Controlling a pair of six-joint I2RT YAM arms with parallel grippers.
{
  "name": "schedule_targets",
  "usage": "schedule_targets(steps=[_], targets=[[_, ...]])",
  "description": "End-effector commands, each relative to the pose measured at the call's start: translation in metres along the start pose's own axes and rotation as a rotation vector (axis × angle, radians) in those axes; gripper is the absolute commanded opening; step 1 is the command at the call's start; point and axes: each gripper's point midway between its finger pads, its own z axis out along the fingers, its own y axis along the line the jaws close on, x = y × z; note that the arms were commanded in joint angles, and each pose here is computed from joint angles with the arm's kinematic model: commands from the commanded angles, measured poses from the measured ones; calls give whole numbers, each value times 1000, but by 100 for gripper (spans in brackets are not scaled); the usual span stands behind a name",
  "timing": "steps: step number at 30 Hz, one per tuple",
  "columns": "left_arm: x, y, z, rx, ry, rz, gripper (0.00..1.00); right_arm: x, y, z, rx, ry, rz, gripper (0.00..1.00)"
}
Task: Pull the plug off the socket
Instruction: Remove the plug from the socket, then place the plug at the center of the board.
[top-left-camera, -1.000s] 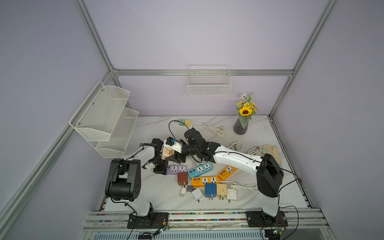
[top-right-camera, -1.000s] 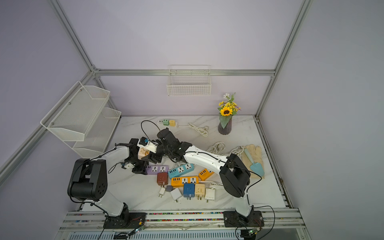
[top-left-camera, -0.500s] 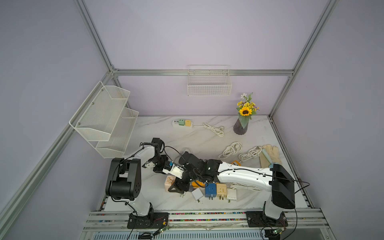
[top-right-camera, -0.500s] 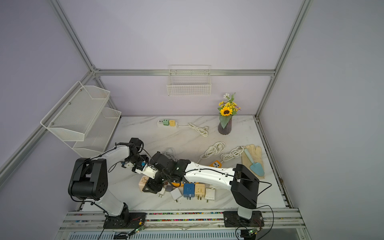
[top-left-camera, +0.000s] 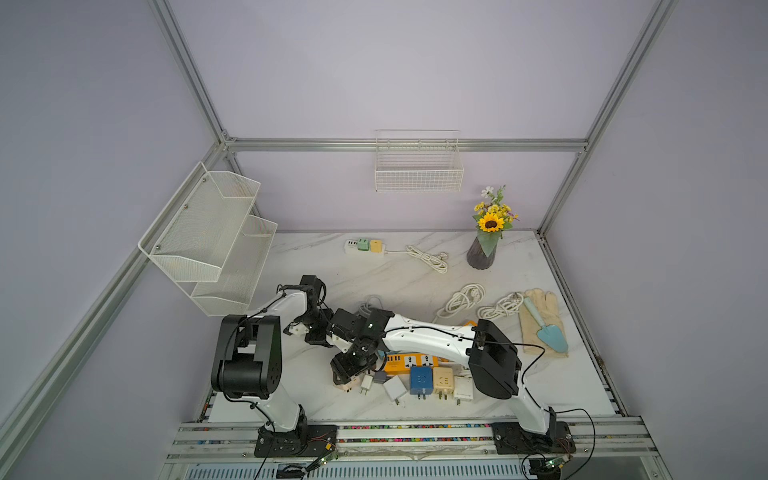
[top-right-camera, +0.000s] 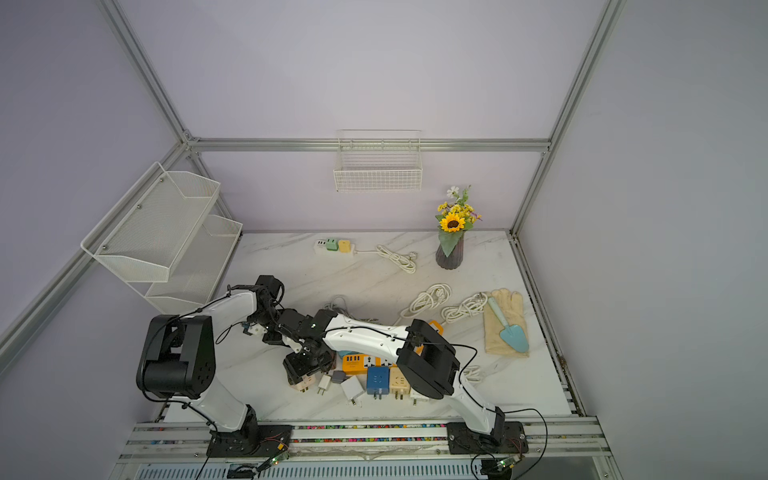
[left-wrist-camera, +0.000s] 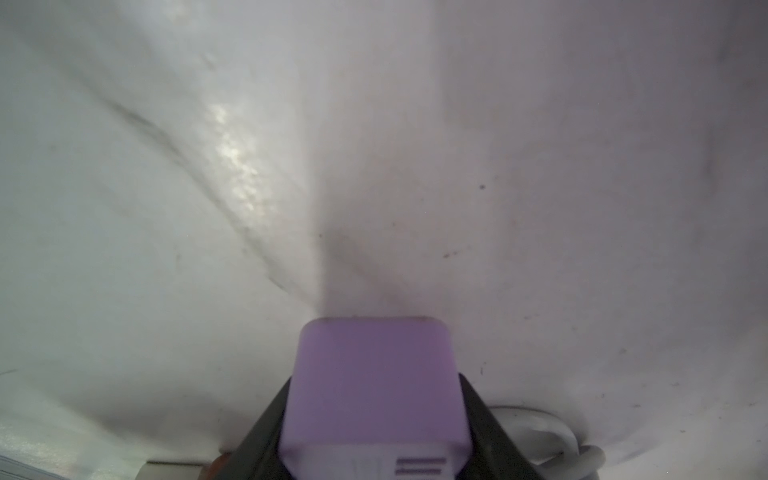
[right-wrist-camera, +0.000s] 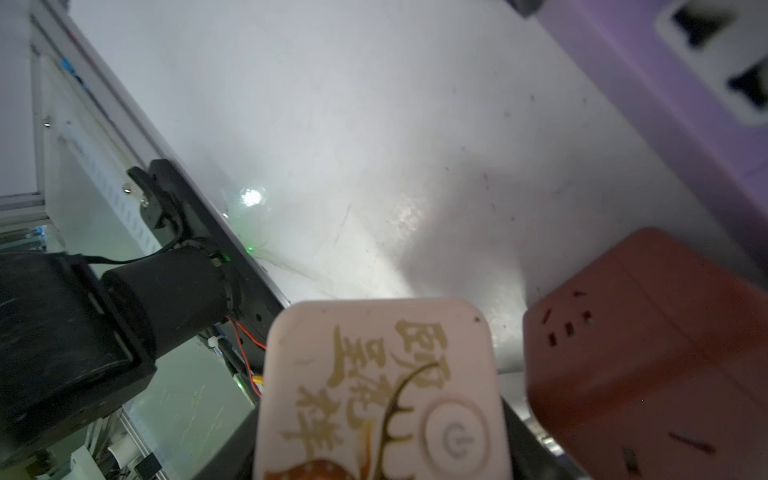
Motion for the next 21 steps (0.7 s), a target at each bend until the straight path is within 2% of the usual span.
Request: schedule_targets(steps=[1,14,19,21], targets=[[-48,-15,25,33,-181,15,0,13,-4,-9,53,71,104,33],[-53,-11,24,24,-176,13,0,-2,-14,16,107,93,153,50],[-51,-10,25,21,-167,15,0,-12,-20,20,104,80,189,50],[-51,-9,25,20,-162,18,0,-18,-20,19,99,67,197,54]])
